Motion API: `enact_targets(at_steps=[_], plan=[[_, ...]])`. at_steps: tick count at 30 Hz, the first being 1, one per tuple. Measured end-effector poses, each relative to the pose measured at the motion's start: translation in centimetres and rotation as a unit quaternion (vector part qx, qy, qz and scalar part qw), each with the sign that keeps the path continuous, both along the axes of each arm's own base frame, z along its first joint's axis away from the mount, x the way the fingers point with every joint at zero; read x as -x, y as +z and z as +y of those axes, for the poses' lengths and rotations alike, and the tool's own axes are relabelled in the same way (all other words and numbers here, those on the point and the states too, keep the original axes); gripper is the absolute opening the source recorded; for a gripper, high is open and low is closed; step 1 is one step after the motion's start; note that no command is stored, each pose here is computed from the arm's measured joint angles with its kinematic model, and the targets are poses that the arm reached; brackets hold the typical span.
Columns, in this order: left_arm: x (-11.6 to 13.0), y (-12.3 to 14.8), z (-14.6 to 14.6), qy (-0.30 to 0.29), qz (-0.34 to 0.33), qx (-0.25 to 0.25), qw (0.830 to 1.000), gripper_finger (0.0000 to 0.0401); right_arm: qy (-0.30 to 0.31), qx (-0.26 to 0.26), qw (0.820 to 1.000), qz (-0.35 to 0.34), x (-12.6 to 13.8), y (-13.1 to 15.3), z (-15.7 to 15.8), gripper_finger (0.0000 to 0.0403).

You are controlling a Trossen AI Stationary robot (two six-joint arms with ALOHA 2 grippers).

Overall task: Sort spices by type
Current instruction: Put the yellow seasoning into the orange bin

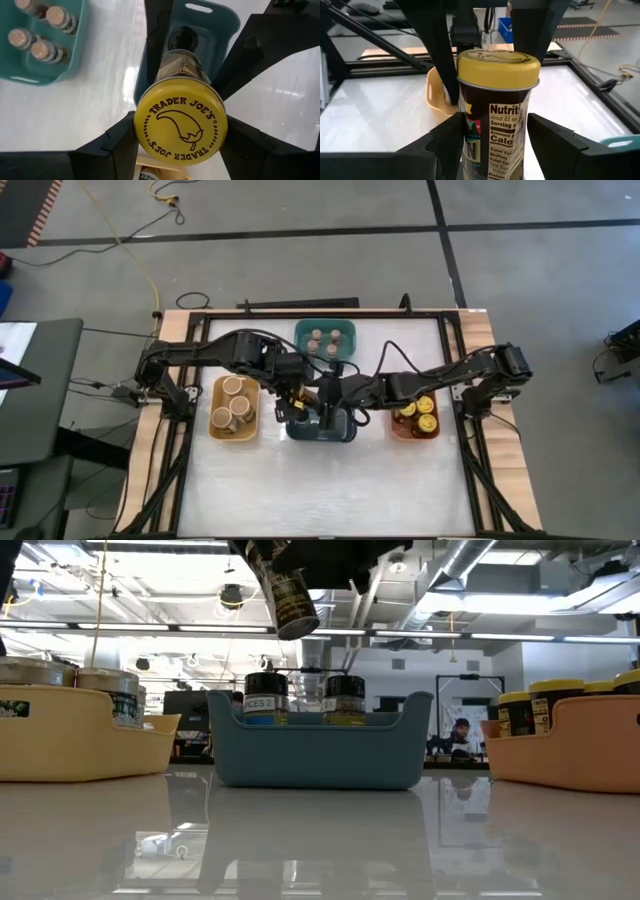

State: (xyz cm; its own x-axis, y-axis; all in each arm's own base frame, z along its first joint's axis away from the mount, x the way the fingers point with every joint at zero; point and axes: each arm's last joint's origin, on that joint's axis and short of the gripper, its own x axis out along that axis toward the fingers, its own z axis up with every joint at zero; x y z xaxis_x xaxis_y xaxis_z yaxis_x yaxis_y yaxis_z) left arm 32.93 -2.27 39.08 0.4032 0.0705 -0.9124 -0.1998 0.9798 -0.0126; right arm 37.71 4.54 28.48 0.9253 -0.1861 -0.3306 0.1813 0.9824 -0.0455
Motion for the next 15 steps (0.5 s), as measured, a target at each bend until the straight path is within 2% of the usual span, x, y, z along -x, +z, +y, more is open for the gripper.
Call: enact_targets(at_steps=[8,15], plan=[[-0.07,0.04,0.07,-0.011,-0.003,-0.024,1.000,0.0224,0.001,-0.035,0.999,0.002,0.05,-0.09,0.02,0.0245],[-0.27,0.12,0.14,-0.012,-0.014,-0.028,0.999,0.0224,0.007,-0.038,0.999,0.006,0.10,-0.12,0.22,0.0245]])
